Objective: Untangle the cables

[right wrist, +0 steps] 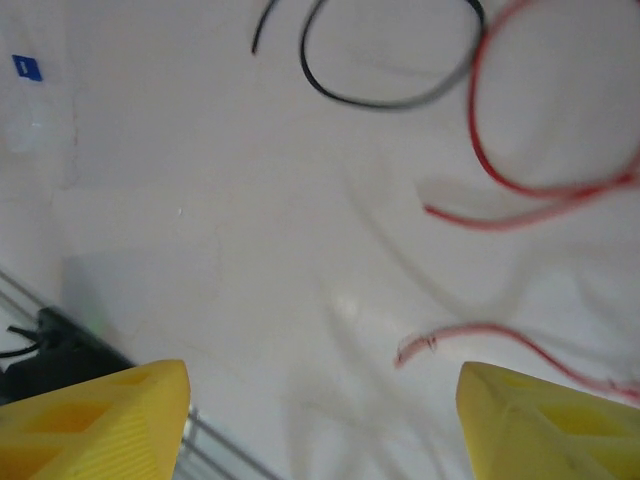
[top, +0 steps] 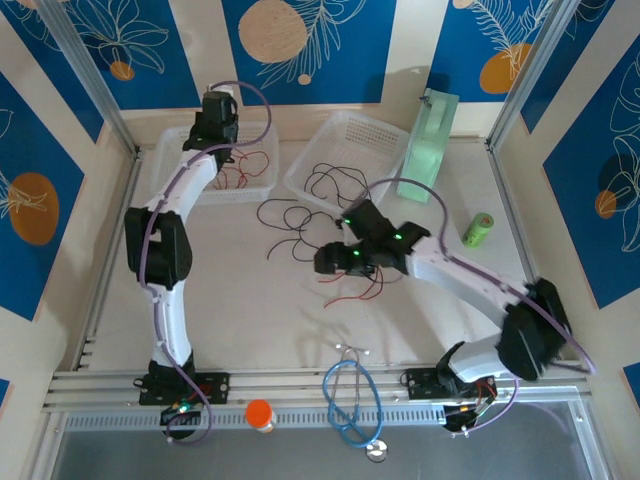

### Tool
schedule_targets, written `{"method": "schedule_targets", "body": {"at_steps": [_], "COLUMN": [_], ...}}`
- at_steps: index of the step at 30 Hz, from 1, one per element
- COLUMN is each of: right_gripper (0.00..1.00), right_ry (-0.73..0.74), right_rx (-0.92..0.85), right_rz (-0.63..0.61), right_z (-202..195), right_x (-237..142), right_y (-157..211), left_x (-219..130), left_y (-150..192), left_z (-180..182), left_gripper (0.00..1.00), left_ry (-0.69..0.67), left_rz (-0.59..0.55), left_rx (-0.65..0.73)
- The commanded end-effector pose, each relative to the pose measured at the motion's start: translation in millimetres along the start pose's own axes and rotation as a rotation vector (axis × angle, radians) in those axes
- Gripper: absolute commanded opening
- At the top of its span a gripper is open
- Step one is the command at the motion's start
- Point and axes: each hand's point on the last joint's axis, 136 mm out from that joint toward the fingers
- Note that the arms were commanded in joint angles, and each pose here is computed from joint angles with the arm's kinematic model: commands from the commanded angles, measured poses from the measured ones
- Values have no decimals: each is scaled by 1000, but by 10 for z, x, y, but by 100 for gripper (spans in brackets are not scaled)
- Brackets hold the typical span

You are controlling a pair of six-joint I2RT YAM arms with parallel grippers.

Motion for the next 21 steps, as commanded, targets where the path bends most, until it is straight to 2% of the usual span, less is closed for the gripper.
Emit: {"method": "schedule_targets", "body": {"at_steps": [1,4,5,9,11,12,13,21], "right_gripper": [72,71,71,70,69,68,67,54], "right_ry": [72,116,127,177,205,214,223,278], "right_rx": [-242,-453,-511,-616,-628,-635,-639,-629], "right_rz": [-10,19,30,63,73,73,72,118], "right_z": [107,153,148,70,28,28,31,-41], "right_x": [281,624,738,1044,1137,1172,1197,1500], "right_y": [-220,-340,-369,-505,-570,-602,-623,-612], "left_x": [190,280,284,210,108,43,-23,-794], "left_y": [190,419,469,512,424,360,297,-273], "left_z": [173,178,191,224,252,274,301,613], "left_gripper": [0,0,5,50,74,91,99,100], "left_ry": [-58,-42,-36,6,25,37,45,123], "left_rz": [56,118,136,160,143,129,117,11], "left_rx": [-50,-105,-125,-191,-210,-222,-233,-309]}}
Point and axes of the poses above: each hand's point on the last joint's axis, 136 mm out from that joint toward the fingers, its own x axis out along the fingers, its own z axis along the line the jaws close on, y = z × x, and after that the axes turned 4 degrees about x, right-handed
